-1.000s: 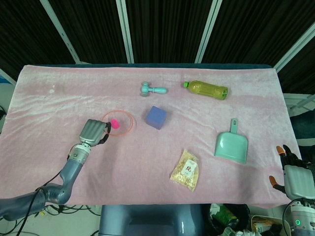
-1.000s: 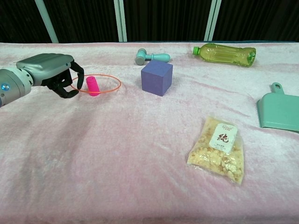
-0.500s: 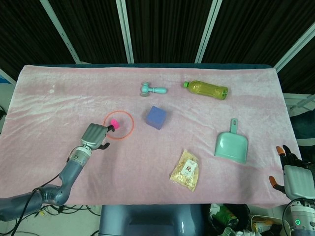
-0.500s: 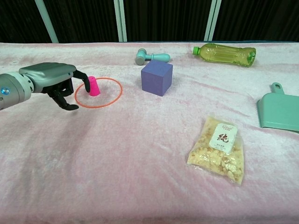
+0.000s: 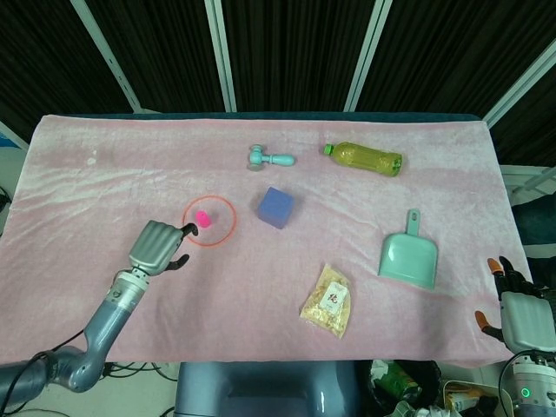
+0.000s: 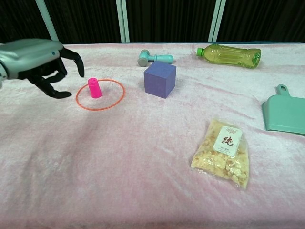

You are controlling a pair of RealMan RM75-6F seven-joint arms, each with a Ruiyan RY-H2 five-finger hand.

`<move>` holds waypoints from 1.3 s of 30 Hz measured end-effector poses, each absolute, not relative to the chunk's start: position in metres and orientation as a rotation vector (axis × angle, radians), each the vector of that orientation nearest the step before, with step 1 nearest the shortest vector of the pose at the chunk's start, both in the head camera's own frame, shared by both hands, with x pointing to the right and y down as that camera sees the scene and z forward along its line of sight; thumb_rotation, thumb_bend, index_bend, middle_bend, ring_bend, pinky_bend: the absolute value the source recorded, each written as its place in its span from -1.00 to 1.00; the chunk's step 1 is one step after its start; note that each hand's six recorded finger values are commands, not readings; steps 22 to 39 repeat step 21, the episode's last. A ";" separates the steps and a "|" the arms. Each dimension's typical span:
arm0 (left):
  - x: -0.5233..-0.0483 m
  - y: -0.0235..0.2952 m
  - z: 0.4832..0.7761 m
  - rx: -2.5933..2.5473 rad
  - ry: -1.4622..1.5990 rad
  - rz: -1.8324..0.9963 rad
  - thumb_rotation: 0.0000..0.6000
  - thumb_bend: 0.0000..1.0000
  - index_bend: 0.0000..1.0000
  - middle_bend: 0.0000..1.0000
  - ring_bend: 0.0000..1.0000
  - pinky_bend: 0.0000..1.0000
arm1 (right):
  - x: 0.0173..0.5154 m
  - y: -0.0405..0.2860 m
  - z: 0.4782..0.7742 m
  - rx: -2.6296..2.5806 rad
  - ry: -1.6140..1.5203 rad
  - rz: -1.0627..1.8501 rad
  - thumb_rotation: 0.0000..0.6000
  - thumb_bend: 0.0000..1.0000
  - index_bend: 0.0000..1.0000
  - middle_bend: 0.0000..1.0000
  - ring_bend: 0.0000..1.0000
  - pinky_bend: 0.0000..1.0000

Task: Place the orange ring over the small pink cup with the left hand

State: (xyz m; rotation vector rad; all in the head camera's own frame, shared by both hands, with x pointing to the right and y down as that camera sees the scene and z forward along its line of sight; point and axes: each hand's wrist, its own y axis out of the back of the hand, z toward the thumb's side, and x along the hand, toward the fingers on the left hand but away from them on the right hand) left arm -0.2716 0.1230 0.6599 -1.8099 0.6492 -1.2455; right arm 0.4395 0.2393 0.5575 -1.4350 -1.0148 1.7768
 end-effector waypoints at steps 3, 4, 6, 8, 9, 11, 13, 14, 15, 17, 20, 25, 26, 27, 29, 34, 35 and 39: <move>-0.293 0.134 0.628 -1.750 0.724 -1.248 1.00 -0.53 -0.43 -0.31 -0.43 0.15 | 0.440 0.239 0.557 -1.432 -1.013 1.775 1.00 -0.57 -0.87 -0.93 -0.74 -0.57; -0.306 0.140 0.616 -1.724 0.754 -1.264 1.00 -0.55 -0.48 -0.45 -0.55 -0.03 | 0.440 0.239 0.557 -1.431 -1.014 1.776 1.00 -0.57 -0.87 -0.93 -0.74 -0.57; -0.328 0.150 0.598 -1.680 0.793 -1.301 1.00 -0.58 -0.53 -0.59 -0.66 -0.24 | 0.440 0.239 0.557 -1.428 -1.020 1.776 1.00 -0.57 -0.87 -0.93 -0.74 -0.57; -0.354 0.160 0.582 -1.631 0.837 -1.345 1.00 -0.63 -0.55 -0.65 -0.74 -0.40 | 0.440 0.239 0.557 -1.429 -1.020 1.776 1.00 -0.57 -0.87 -0.93 -0.74 -0.57; -0.362 0.165 0.577 -1.617 0.858 -1.360 1.00 -0.64 -0.56 -0.66 -0.76 -0.46 | 0.439 0.239 0.557 -1.430 -1.018 1.776 1.00 -0.57 -0.87 -0.93 -0.74 -0.57; -0.381 0.177 0.569 -1.597 0.906 -1.395 1.00 -0.71 -0.59 -0.69 -0.84 -0.58 | 0.439 0.239 0.557 -1.432 -1.013 1.772 1.00 -0.57 -0.87 -0.93 -0.74 -0.57; -0.396 0.190 0.564 -1.603 0.941 -1.434 1.00 -0.73 -0.62 -0.72 -0.88 -0.65 | 0.438 0.239 0.557 -1.434 -1.016 1.771 1.00 -0.57 -0.87 -0.93 -0.74 -0.57; -0.402 0.195 0.562 -1.611 0.953 -1.452 1.00 -0.73 -0.63 -0.72 -0.88 -0.66 | 0.438 0.239 0.557 -1.433 -1.016 1.771 1.00 -0.57 -0.87 -0.93 -0.74 -0.57; -0.408 0.201 0.560 -1.620 0.964 -1.469 1.00 -0.73 -0.63 -0.73 -0.88 -0.67 | 0.439 0.238 0.556 -1.432 -1.018 1.769 1.00 -0.57 -0.87 -0.93 -0.74 -0.57; -0.419 0.210 0.556 -1.639 0.990 -1.498 1.00 -0.73 -0.64 -0.74 -0.88 -0.68 | 0.438 0.238 0.556 -1.432 -1.021 1.765 1.00 -0.57 -0.87 -0.93 -0.74 -0.57; -0.437 0.223 0.550 -1.638 1.017 -1.546 1.00 -0.73 -0.64 -0.76 -0.88 -0.69 | 0.438 0.238 0.556 -1.434 -1.018 1.762 1.00 -0.57 -0.87 -0.93 -0.74 -0.57; -0.442 0.227 0.548 -1.636 1.023 -1.560 1.00 -0.73 -0.65 -0.76 -0.88 -0.69 | 0.438 0.238 0.556 -1.435 -1.017 1.761 1.00 -0.57 -0.87 -0.93 -0.74 -0.57; -0.442 0.227 0.548 -1.636 1.023 -1.560 1.00 -0.73 -0.65 -0.76 -0.88 -0.69 | 0.438 0.238 0.556 -1.435 -1.017 1.761 1.00 -0.57 -0.87 -0.93 -0.74 -0.57; -0.442 0.227 0.548 -1.636 1.023 -1.560 1.00 -0.73 -0.65 -0.76 -0.88 -0.69 | 0.438 0.238 0.556 -1.435 -1.017 1.761 1.00 -0.57 -0.87 -0.93 -0.74 -0.57; -0.442 0.227 0.548 -1.636 1.023 -1.560 1.00 -0.73 -0.65 -0.76 -0.88 -0.69 | 0.438 0.238 0.556 -1.435 -1.017 1.761 1.00 -0.57 -0.87 -0.93 -0.74 -0.57; -0.442 0.227 0.548 -1.636 1.023 -1.560 1.00 -0.73 -0.65 -0.76 -0.88 -0.69 | 0.438 0.238 0.556 -1.435 -1.017 1.761 1.00 -0.57 -0.87 -0.93 -0.74 -0.57; -0.442 0.227 0.548 -1.636 1.023 -1.560 1.00 -0.73 -0.65 -0.76 -0.88 -0.69 | 0.438 0.238 0.556 -1.435 -1.017 1.761 1.00 -0.57 -0.87 -0.93 -0.74 -0.57; -0.442 0.227 0.548 -1.636 1.023 -1.560 1.00 -0.73 -0.65 -0.76 -0.88 -0.69 | 0.438 0.238 0.556 -1.435 -1.017 1.761 1.00 -0.57 -0.87 -0.93 -0.74 -0.57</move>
